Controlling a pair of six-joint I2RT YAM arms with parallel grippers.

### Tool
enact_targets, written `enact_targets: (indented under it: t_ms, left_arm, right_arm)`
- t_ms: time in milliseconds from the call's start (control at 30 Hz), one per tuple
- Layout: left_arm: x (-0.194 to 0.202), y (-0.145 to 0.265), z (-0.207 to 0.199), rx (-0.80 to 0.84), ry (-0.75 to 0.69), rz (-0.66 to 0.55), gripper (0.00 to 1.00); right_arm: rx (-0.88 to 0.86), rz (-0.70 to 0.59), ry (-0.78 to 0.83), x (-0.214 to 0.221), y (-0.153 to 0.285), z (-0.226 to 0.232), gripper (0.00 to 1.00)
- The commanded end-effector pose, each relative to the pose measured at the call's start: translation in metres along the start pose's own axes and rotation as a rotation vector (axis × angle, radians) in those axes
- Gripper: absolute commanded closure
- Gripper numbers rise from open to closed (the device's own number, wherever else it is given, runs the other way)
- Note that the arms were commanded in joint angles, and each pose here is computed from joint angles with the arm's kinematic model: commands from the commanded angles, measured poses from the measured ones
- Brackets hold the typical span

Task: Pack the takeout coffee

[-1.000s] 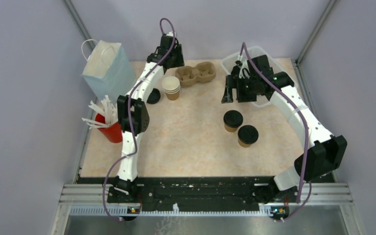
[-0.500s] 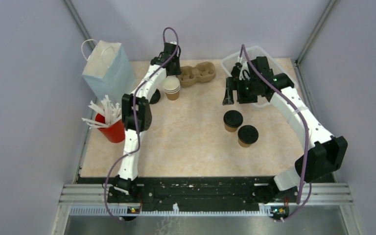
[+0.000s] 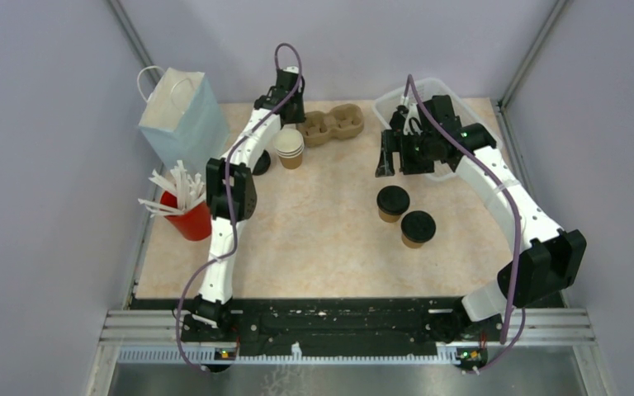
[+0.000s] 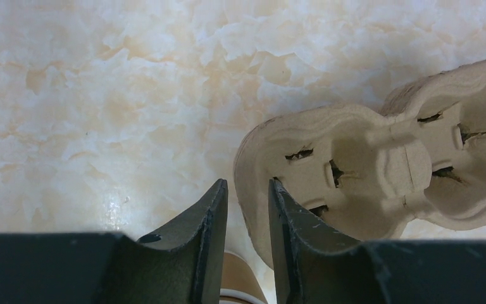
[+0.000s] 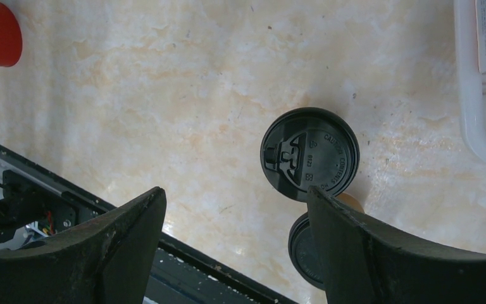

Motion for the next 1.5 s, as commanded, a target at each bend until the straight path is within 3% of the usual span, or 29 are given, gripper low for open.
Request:
enact_targets:
  t_ms: [0, 800, 1200, 1267, 1467]
  left_arm:
    - [-0.013, -0.006, -0.005, 0.041, 0.016, -0.062, 0.63]
    - [-0.015, -0.007, -0.002, 0.024, -0.014, -0.072, 0.71]
    - [-0.020, -0.003, -0.004, 0.048, -0.026, -0.084, 0.92]
    - [-0.023, 0.000, -0.006, 0.055, -0.023, -0.091, 1.00]
    - [-0.035, 0.016, -0.013, 0.105, 0.009, -0.111, 1.00]
  right_arm:
    - [-0.004, -0.057, 0.028, -0.005, 0.012, 0.002, 0.19]
    - [-0.017, -0.048, 0.030, -0.005, 0.008, 0.002, 0.19]
    - [-0.025, -0.048, 0.033, -0.005, 0.008, 0.003, 0.19]
    - [-0.027, -0.047, 0.032, -0.005, 0.008, 0.003, 0.19]
    - [-0.032, -0.049, 0.033, -0.005, 0.008, 0.003, 0.19]
Point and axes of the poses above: each gripper's point midway between its finger pads, its own y axis back along the fingers, its own z axis along the line the jaws close on, x = y × z, the point moved 9 cm from there along y, back along the fingers, and after that the axes turned 10 degrees about y, right-handed, at the moved point
